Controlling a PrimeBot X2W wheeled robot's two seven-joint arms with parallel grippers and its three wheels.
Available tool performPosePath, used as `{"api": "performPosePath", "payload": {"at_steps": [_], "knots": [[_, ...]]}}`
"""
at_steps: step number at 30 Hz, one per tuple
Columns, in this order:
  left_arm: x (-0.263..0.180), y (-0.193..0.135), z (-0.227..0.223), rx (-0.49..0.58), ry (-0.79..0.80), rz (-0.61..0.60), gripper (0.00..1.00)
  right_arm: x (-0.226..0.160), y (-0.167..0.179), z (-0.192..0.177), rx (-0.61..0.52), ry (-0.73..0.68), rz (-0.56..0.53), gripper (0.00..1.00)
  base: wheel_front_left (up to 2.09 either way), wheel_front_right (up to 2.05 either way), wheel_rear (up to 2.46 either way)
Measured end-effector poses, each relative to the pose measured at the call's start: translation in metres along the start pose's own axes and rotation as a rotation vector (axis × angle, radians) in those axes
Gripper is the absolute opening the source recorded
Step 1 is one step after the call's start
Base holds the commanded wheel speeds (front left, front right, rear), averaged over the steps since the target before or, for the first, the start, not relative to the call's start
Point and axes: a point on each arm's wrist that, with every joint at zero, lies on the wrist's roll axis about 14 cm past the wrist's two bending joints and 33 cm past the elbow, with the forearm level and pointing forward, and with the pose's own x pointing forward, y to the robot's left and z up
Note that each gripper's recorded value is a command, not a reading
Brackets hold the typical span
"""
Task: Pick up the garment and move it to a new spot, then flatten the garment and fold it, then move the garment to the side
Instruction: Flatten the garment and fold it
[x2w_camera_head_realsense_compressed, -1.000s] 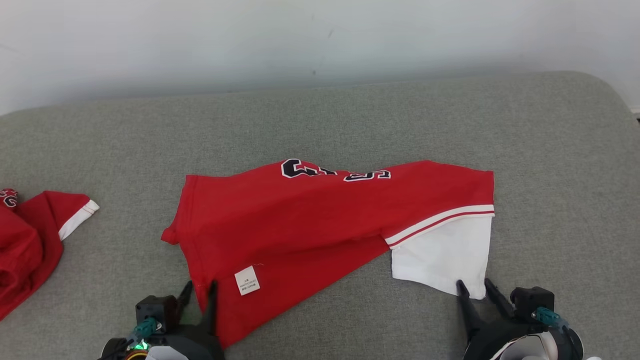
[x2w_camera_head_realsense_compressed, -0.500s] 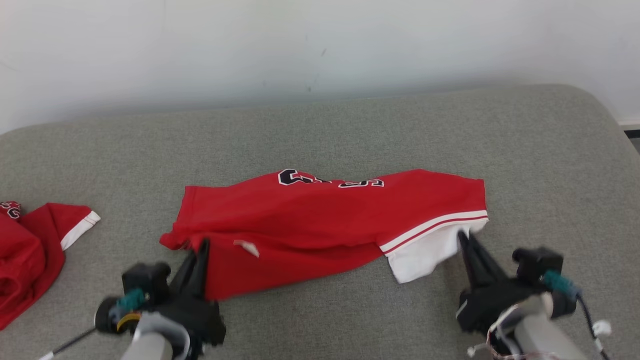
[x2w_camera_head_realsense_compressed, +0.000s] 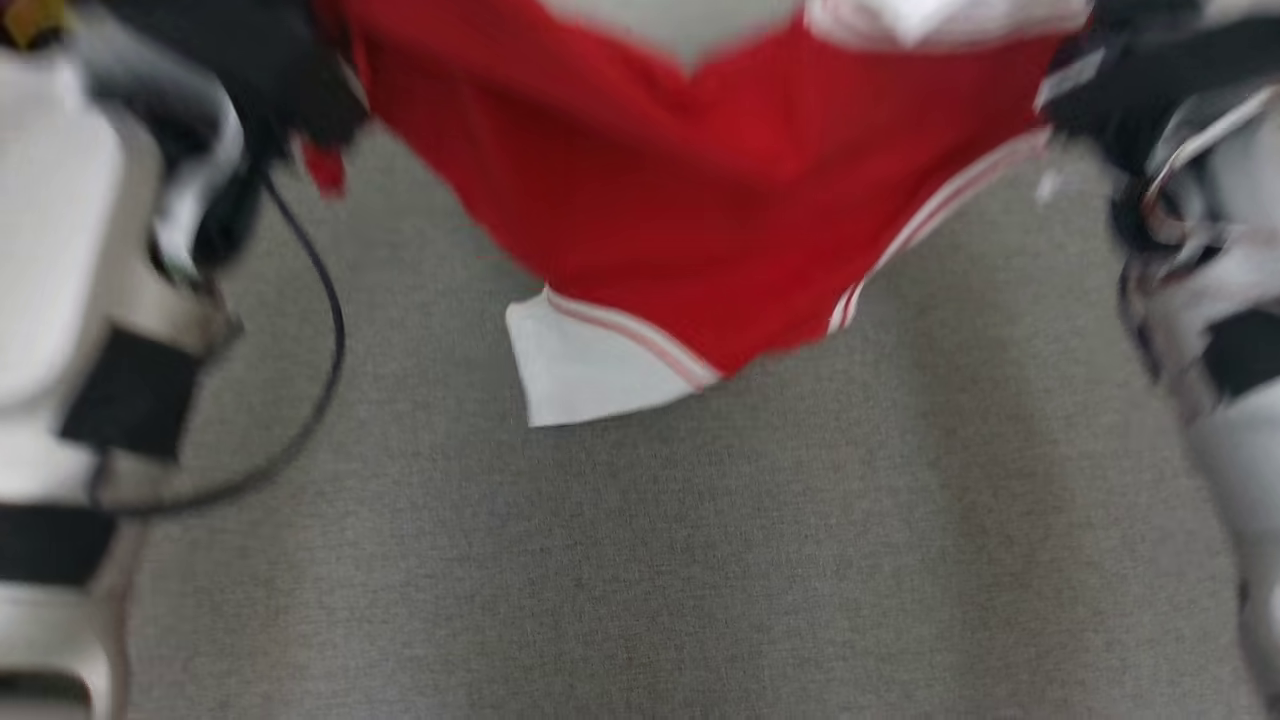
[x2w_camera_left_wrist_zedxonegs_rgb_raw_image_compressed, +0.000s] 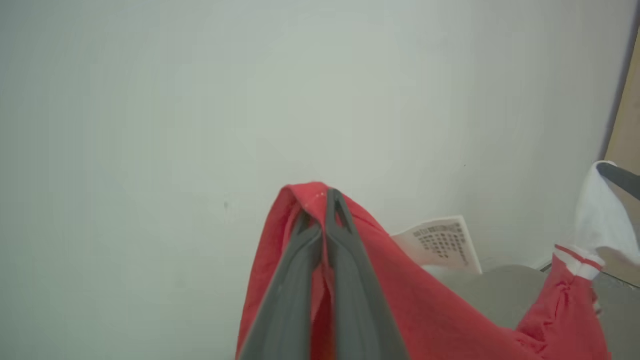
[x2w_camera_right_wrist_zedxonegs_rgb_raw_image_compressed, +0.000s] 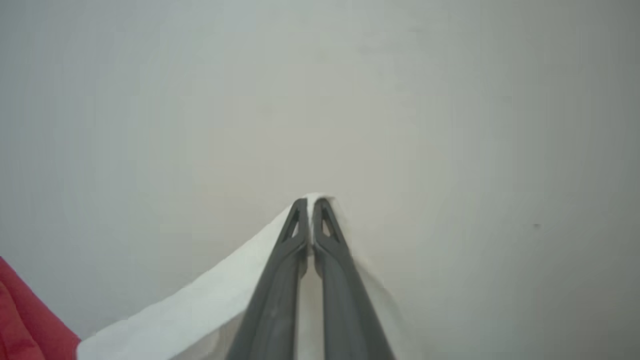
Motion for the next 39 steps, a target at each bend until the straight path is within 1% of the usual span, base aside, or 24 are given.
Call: {"api": "performPosePath", "payload": {"at_steps": [3, 4, 6, 9, 12, 15, 18, 21, 23, 28, 31, 34, 39], "knots": [[0.036, 0.01, 0.031, 0.026, -0.063, -0.012, 0.0, 0.044, -0.001, 0.042, -0.035, -0.097, 0.026, 0.0, 0.0, 0.0, 0.0], [0.047, 0.012, 0.037, 0.043, -0.068, -0.018, 0.0, 0.057, -0.002, 0.053, -0.039, -0.121, 0.027, 0.0, 0.0, 0.0, 0.0], [0.067, 0.022, 0.051, 0.04, -0.109, -0.009, 0.0, 0.079, -0.007, 0.071, -0.032, -0.171, 0.022, 0.0, 0.0, 0.0, 0.0], [0.092, 0.039, 0.06, 0.041, -0.134, 0.014, 0.0, 0.109, -0.009, 0.086, -0.052, -0.205, 0.023, 0.0, 0.0, 0.0, 0.0], [0.114, 0.047, 0.051, 0.024, -0.129, 0.019, 0.0, 0.132, -0.013, 0.092, -0.068, -0.241, 0.015, 0.0, 0.0, 0.0, 0.0], [0.13, 0.052, 0.031, 0.019, -0.117, 0.02, 0.0, 0.149, -0.026, 0.081, -0.082, -0.234, -0.021, 0.0, 0.0, 0.0, 0.0], [0.14, 0.057, 0.006, 0.005, -0.099, 0.027, 0.0, 0.162, -0.032, 0.059, -0.116, -0.198, -0.039, 0.0, 0.0, 0.0, 0.0], [0.145, 0.066, -0.017, -0.023, -0.08, 0.041, 0.0, 0.172, -0.032, 0.04, -0.129, -0.177, -0.038, 0.0, 0.0, 0.0, 0.0], [0.145, 0.068, -0.026, -0.02, -0.066, 0.044, 0.0, 0.174, -0.032, 0.035, -0.126, -0.17, -0.039, 0.0, 0.0, 0.0, 0.0], [0.146, 0.078, -0.059, -0.036, -0.029, 0.058, 0.0, 0.179, -0.032, 0.001, -0.142, -0.123, -0.029, 0.0, 0.0, 0.0, 0.0], [0.145, 0.079, -0.074, -0.037, -0.014, 0.051, 0.0, 0.178, -0.033, -0.017, -0.139, -0.097, -0.024, 0.0, 0.0, 0.0, 0.0], [0.139, 0.079, -0.092, -0.063, -0.01, 0.047, 0.0, 0.172, -0.032, -0.041, -0.123, -0.063, -0.011, 0.0, 0.0, 0.0, 0.0], [0.11, 0.077, -0.131, -0.115, 0.011, 0.047, 0.0, 0.139, -0.026, -0.086, -0.076, 0.015, 0.025, 0.0, 0.0, 0.0, 0.0]]}}
